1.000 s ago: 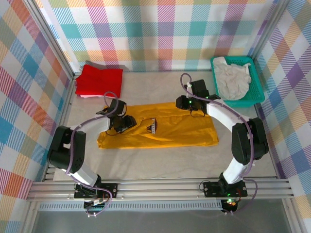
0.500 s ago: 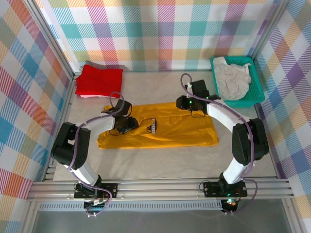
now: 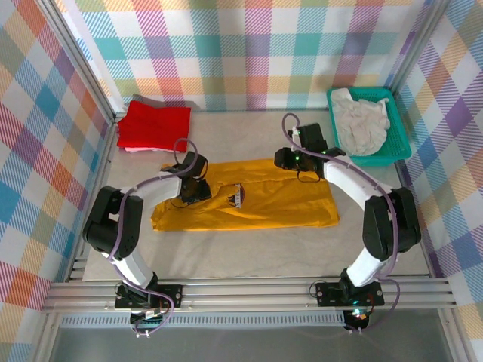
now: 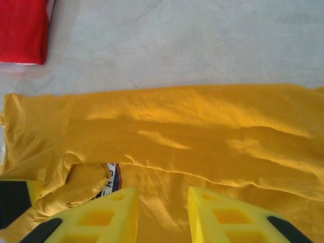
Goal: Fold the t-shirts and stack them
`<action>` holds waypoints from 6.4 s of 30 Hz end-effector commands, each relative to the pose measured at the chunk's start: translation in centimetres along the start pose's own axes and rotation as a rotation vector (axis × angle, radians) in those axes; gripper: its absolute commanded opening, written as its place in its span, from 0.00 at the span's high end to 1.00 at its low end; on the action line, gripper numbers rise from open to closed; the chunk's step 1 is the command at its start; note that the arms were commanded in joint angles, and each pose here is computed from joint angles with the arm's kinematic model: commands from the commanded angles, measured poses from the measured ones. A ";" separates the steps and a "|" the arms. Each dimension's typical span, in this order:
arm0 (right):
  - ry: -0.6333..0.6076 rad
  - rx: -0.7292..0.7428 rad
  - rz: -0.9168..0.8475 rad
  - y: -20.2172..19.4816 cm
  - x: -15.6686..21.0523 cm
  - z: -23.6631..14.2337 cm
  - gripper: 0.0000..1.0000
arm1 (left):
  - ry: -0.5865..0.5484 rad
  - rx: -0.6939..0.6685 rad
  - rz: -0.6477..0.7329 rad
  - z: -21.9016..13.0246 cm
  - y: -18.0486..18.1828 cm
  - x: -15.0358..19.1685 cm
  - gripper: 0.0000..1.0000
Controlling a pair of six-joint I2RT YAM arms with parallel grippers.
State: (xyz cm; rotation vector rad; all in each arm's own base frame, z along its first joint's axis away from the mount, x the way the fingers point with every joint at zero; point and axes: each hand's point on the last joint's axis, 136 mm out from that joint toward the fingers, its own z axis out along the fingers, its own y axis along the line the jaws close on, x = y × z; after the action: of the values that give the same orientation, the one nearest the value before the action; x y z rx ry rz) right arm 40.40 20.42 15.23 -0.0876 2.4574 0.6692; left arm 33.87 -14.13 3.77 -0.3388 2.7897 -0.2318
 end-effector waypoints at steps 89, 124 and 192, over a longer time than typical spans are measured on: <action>-0.012 0.030 -0.050 -0.2 0.7 -1.5 0.63 | 0.030 -0.054 0.379 -7.7 -2.6 -0.7 1.00; 0.019 0.011 -0.037 -0.2 1.1 -0.6 0.59 | 0.045 0.095 -0.182 -3.9 7.0 2.1 0.41; 0.008 -0.013 -0.025 0.5 1.2 -1.5 0.57 | 0.037 -0.036 0.349 -0.9 -2.3 1.8 0.58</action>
State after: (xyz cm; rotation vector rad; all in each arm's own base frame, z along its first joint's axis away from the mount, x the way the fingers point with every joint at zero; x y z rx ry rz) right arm 39.15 19.89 14.68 -0.1065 2.4863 0.6496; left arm 30.95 -16.68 4.43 0.1136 2.8741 -0.1514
